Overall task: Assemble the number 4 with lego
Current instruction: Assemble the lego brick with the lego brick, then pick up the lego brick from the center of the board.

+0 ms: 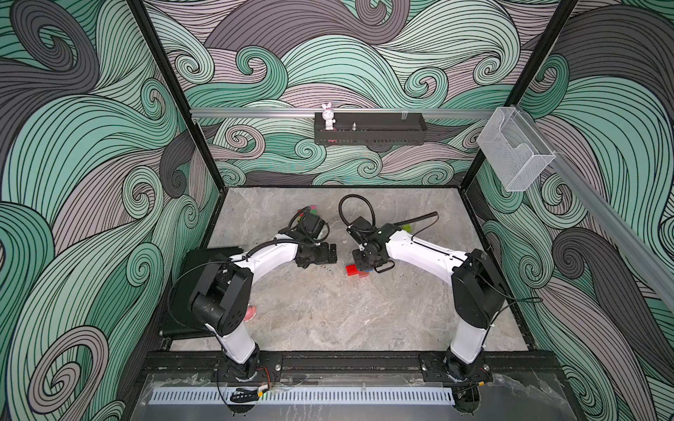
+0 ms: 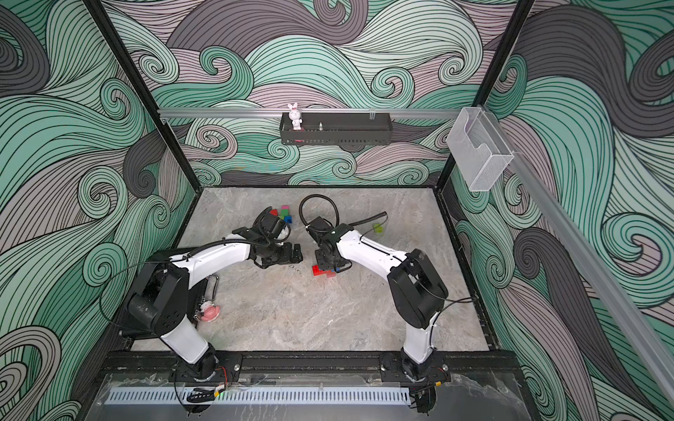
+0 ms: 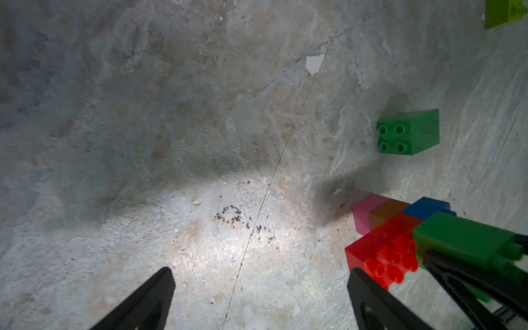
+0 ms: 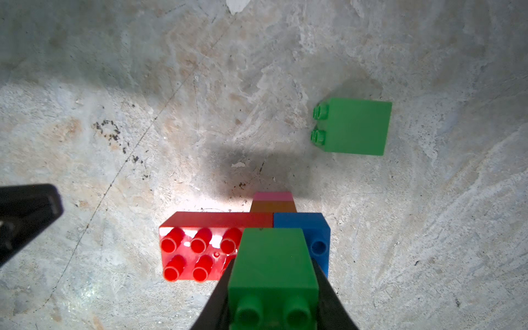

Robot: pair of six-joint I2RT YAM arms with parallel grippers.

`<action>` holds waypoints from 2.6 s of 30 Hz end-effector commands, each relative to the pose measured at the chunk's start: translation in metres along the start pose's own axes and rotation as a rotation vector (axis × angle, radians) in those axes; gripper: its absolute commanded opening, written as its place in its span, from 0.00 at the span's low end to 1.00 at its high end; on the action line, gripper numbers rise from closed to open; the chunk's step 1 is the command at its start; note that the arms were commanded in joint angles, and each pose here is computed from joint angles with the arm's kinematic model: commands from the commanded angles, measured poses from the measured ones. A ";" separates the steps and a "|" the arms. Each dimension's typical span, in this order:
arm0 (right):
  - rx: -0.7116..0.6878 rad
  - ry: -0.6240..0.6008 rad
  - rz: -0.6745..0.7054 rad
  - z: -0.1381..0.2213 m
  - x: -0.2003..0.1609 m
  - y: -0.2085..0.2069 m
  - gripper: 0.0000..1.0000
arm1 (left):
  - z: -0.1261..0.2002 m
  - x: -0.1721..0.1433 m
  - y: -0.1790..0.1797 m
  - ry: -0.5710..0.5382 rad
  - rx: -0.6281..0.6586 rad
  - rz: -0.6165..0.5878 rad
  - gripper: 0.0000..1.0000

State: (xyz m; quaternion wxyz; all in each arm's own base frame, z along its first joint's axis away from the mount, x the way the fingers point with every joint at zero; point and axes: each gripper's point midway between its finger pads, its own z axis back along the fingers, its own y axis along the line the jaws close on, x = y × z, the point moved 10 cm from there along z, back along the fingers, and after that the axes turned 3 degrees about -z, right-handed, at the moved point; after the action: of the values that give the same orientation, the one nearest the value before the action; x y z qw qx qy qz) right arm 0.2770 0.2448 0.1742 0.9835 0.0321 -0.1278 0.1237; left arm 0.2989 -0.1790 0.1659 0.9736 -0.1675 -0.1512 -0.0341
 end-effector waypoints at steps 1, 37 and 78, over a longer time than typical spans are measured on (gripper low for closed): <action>-0.012 0.110 -0.012 -0.008 -0.013 -0.002 0.29 | 0.007 -0.002 0.004 -0.003 0.012 -0.005 0.99; 0.108 -0.011 -0.160 -0.018 0.077 -0.242 0.85 | 0.066 -0.012 0.028 -0.376 0.118 0.147 0.99; -0.007 0.094 -0.113 -0.092 0.141 -0.244 0.43 | 0.073 -0.025 0.044 -0.402 0.192 0.170 0.99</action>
State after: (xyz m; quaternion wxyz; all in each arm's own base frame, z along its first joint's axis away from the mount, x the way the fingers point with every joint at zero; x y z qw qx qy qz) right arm 0.4920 0.0477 0.1163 0.9932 0.0384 -0.0871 0.0677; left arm 0.2624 -0.1180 0.2114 0.9337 -0.1002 -0.3321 0.0890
